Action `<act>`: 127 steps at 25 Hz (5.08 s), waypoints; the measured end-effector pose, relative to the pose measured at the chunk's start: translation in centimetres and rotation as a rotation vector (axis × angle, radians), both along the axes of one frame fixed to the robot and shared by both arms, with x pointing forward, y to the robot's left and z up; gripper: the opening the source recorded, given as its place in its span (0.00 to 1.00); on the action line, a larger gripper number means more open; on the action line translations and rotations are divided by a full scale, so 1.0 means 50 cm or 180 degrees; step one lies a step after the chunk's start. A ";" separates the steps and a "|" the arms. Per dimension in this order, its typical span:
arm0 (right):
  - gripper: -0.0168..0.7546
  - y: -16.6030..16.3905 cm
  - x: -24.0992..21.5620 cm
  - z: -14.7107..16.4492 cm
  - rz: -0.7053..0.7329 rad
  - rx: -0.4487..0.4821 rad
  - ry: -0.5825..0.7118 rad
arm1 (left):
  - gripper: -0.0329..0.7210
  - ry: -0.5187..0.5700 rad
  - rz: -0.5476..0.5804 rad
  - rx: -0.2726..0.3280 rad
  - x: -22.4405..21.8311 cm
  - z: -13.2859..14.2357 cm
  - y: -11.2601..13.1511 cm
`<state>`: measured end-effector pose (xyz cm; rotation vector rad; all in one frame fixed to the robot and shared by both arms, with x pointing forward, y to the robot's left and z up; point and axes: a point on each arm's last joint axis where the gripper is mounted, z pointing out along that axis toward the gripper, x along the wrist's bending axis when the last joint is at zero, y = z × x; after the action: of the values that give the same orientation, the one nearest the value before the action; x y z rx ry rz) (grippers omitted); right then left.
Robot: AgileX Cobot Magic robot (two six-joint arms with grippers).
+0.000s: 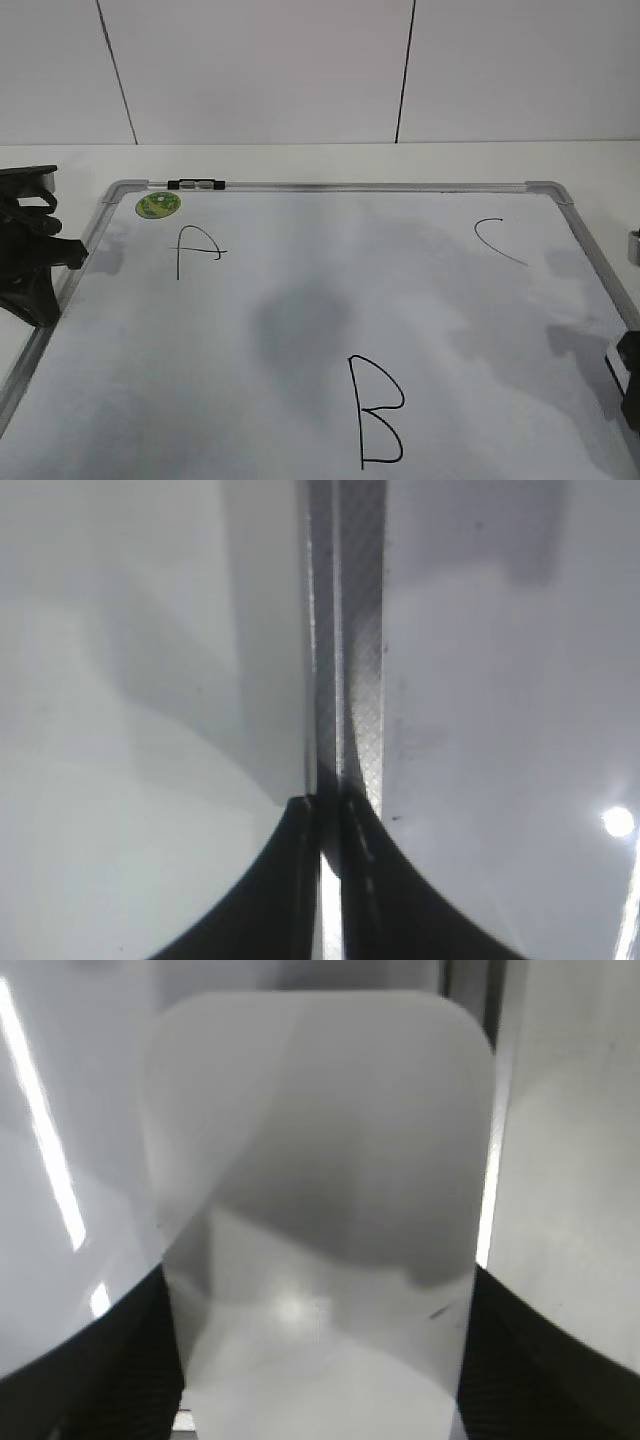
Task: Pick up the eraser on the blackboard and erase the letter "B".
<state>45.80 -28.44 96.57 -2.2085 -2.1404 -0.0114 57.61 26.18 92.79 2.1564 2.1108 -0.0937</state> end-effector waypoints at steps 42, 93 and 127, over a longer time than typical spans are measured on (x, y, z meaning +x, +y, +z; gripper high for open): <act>0.72 0.308 0.142 -0.044 0.0911 0.0082 0.0216 | 0.07 0.0155 0.0054 -0.0122 -0.006 -0.001 -0.007; 0.72 0.319 0.243 -0.046 0.0808 -0.0540 0.0045 | 0.07 0.0191 0.0029 -0.0098 -0.009 -0.001 -0.005; 0.71 0.587 0.035 -0.030 0.1945 0.0466 0.0105 | 0.07 0.0219 0.0021 -0.0094 -0.010 -0.001 -0.005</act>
<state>47.53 0.91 95.07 -1.3964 -2.5974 -0.0949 57.10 25.93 92.75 2.1594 2.1388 -0.1997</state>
